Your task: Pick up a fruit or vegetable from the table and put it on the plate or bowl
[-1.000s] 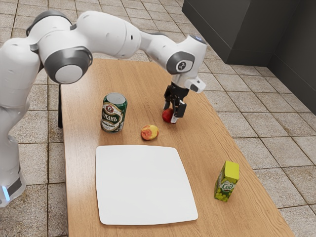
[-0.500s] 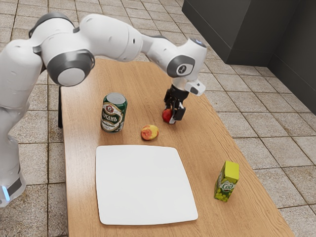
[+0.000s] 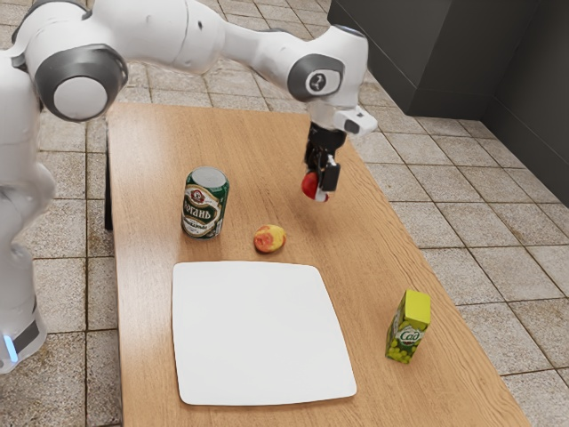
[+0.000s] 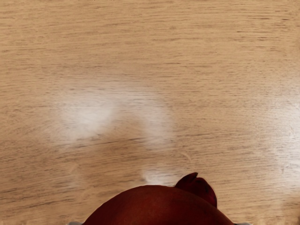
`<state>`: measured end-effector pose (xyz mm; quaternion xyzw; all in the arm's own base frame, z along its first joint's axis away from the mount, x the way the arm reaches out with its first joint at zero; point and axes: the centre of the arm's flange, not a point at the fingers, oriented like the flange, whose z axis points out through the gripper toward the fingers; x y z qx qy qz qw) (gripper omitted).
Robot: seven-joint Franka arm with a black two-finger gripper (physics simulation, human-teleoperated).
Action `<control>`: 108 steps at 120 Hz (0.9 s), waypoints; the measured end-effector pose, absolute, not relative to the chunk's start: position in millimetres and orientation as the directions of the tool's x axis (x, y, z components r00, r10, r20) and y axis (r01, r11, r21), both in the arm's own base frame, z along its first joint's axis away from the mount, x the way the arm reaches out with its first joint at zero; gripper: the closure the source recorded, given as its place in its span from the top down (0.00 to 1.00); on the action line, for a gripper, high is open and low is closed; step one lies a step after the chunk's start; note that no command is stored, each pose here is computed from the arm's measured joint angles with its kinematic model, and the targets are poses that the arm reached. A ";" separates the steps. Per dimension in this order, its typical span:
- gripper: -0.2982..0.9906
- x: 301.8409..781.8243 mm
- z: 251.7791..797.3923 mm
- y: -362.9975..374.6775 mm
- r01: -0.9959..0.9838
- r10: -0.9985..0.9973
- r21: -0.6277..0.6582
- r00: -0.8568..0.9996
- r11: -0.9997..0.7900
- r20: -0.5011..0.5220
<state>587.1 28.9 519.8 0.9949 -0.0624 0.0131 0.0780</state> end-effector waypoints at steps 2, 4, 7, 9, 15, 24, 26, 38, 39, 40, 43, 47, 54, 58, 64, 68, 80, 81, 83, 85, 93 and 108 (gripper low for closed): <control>0.48 583.3 521.1 19.1 -0.147 -0.144 0.157 0.989 -0.977 0.032; 0.48 579.2 522.1 9.6 -0.168 -0.166 0.160 0.986 -0.973 0.028; 0.48 572.4 523.5 -4.3 -0.200 -0.199 0.163 0.980 -0.966 0.021; 0.48 567.5 524.1 -13.2 -0.221 -0.221 0.165 0.975 -0.961 0.016; 0.48 552.6 524.4 -38.9 -0.280 -0.284 0.173 0.959 -0.944 0.002; 0.47 529.1 529.3 -61.3 -0.349 -0.356 0.181 0.935 -0.919 -0.005; 0.46 523.9 531.4 -59.3 -0.353 -0.360 0.180 0.933 -0.918 -0.005; 0.47 505.0 538.7 -64.3 -0.381 -0.388 0.151 0.921 -0.912 -0.020; 0.47 503.8 538.9 -66.3 -0.385 -0.392 0.148 0.920 -0.911 -0.022; 0.47 502.6 539.0 -68.4 -0.389 -0.396 0.146 0.918 -0.910 -0.024; 0.47 498.7 539.7 -76.5 -0.403 -0.410 0.138 0.911 -0.905 -0.029; 0.47 492.4 542.7 -91.8 -0.429 -0.436 0.128 0.900 -0.894 -0.031; 0.47 480.0 548.0 -120.0 -0.474 -0.480 0.113 0.877 -0.873 -0.031; 0.47 473.1 550.4 -132.3 -0.493 -0.498 0.107 0.867 -0.864 -0.031; 0.47 466.0 553.9 -142.2 -0.505 -0.510 0.102 0.860 -0.857 -0.031; 0.47 463.4 555.3 -144.5 -0.504 -0.509 0.100 0.860 -0.858 -0.033; 0.47 457.6 556.1 -153.3 -0.504 -0.510 0.093 0.859 -0.858 -0.042; 0.47 456.8 556.1 -155.1 -0.506 -0.511 0.092 0.858 -0.857 -0.043; 0.47 455.1 556.0 -159.0 -0.510 -0.515 0.090 0.856 -0.855 -0.045; 0.47 453.6 555.9 -162.4 -0.513 -0.518 0.088 0.854 -0.854 -0.047; 0.47 450.4 554.8 -169.2 -0.514 -0.519 0.084 0.853 -0.854 -0.054; 0.47 449.5 553.1 -171.7 -0.500 -0.505 0.080 0.861 -0.862 -0.062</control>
